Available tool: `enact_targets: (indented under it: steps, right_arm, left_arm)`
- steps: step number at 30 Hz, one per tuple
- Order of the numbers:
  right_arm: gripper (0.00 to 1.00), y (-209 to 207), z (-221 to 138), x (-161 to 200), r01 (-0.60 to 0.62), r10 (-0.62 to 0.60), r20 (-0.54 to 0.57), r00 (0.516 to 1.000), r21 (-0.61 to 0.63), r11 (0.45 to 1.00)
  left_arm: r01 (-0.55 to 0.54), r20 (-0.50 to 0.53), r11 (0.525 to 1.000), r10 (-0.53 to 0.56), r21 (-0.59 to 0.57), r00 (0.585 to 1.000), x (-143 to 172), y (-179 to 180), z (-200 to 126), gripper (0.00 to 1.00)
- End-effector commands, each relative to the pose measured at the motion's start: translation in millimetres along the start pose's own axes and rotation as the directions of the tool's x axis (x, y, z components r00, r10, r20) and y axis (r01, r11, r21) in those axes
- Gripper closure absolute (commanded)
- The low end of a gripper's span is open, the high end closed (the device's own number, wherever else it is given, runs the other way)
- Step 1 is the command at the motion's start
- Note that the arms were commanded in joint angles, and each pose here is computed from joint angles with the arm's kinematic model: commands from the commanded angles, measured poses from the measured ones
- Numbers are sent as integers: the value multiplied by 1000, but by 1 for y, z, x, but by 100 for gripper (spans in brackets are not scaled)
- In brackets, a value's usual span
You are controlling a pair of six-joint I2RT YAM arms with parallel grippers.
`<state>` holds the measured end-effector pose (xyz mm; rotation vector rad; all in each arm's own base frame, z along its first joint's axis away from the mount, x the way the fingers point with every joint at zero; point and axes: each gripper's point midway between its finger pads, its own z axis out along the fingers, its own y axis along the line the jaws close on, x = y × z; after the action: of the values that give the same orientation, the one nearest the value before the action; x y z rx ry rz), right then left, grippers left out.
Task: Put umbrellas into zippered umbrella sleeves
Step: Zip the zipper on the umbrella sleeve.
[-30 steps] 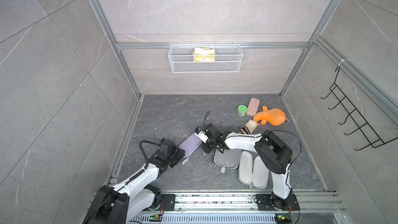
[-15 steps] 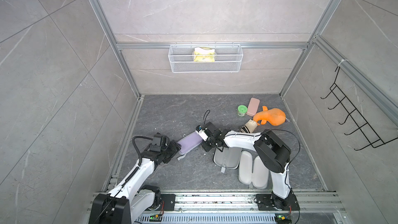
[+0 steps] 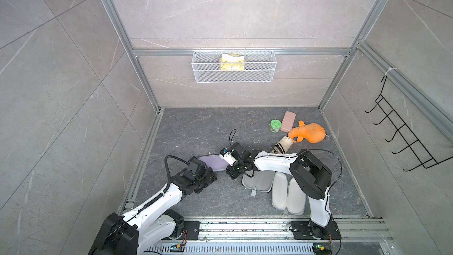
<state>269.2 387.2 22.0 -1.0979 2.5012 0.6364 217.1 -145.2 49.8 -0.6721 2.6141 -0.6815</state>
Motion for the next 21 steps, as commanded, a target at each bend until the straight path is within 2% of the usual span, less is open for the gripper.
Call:
enact_targets:
  steps: [1,5,8,13,18,21]
  right_arm:
    - [100,10,-8,-1,-9,9,1,1000,-25,1000]
    - [100,8,-6,2,-18,17,-2,1000,-11,1000]
    - [100,6,-5,6,-26,26,-5,1000,-3,1000]
    - [100,1,-12,6,-31,31,4,1000,13,999]
    - [100,-7,-18,11,-19,19,-14,1000,35,999]
    - [100,-29,-20,21,8,-2,-48,999,120,993]
  left_arm:
    - [17,111,995,-29,101,993,-27,-29,4,17]
    - [8,130,992,-25,127,991,-36,-41,14,15]
    - [26,141,994,-40,102,989,-42,-34,22,15]
    - [142,100,989,-138,-29,985,-48,13,37,24]
    - [148,59,984,-142,-101,988,-54,35,45,35]
    - [141,27,985,-139,-94,990,-57,38,51,40]
